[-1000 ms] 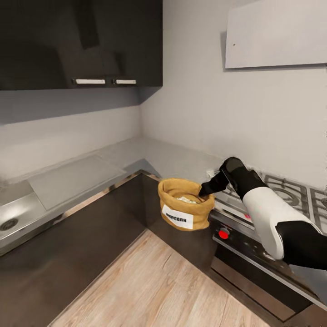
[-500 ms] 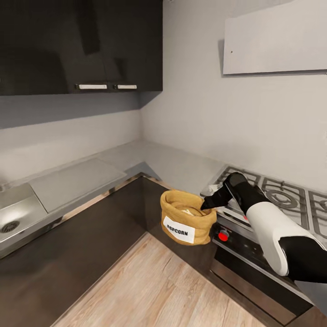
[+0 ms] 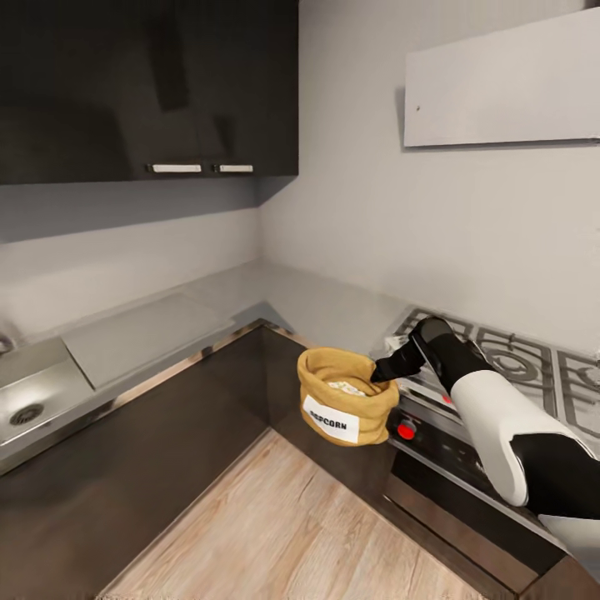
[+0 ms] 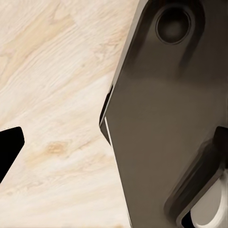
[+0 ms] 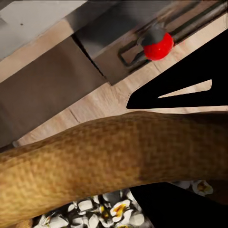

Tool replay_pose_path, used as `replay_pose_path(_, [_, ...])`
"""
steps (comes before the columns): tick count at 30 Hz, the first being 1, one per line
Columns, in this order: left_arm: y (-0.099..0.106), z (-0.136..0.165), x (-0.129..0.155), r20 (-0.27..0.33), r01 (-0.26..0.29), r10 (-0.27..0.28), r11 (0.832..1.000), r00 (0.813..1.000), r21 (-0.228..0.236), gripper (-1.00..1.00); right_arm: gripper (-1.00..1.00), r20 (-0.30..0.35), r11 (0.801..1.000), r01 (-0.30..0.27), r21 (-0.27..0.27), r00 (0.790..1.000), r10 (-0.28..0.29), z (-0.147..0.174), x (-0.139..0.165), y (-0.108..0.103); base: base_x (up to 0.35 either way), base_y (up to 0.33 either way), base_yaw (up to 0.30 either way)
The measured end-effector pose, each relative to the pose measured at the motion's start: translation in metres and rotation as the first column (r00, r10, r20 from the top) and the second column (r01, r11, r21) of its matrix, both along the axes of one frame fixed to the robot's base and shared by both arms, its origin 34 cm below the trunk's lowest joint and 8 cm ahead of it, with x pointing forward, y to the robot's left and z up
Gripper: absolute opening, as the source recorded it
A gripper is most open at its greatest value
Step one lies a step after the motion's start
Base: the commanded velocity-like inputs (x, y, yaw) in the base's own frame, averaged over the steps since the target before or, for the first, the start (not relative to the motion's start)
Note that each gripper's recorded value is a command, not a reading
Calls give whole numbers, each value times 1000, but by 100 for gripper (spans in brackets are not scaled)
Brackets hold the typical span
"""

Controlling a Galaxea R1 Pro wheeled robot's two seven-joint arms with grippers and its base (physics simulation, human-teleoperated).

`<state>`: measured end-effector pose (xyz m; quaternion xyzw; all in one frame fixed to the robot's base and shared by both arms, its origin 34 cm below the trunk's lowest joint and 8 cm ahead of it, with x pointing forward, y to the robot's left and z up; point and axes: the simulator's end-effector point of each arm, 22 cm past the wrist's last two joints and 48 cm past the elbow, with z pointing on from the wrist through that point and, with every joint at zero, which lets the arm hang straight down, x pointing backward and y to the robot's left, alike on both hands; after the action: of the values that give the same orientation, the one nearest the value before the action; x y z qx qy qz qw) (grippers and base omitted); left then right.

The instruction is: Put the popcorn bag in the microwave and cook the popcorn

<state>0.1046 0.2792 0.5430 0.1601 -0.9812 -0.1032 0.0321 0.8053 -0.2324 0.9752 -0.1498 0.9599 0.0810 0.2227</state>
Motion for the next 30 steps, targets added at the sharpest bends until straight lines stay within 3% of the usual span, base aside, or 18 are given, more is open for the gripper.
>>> replay_pose_path(7, [1, 0, 4, 10, -8, 8, 1000, 1000, 1, 100, -100, 17, 1000, 9, 23, 1000, -10, 10, 1, 0, -343, 0, 0])
replay_pose_path(11, [1, 0, 6, 16, -11, 11, 1000, 1000, 3, 100, -100, 64, 1000, -13, 22, 998, 11, 18, 7, 2, -295, 0, 0])
replay_pose_path(18, [1, 0, 9, 26, -11, 11, 1000, 1000, 3, 100, -100, 79, 1000, -14, 20, 997, 13, 25, 7, 0, -26, 0, 0])
replay_pose_path(23, [1, 0, 10, 27, -12, 12, 1000, 1000, 4, 100, -100, 98, 999, 22, -41, 995, -18, 24, 12, -14, 0, 0, 0])
replay_pose_path(30, [1, 0, 10, 27, -10, 10, 1000, 1000, 3, 100, -100, 104, 998, 27, -49, 994, -22, 25, 13, -16, 0, 0, 0])
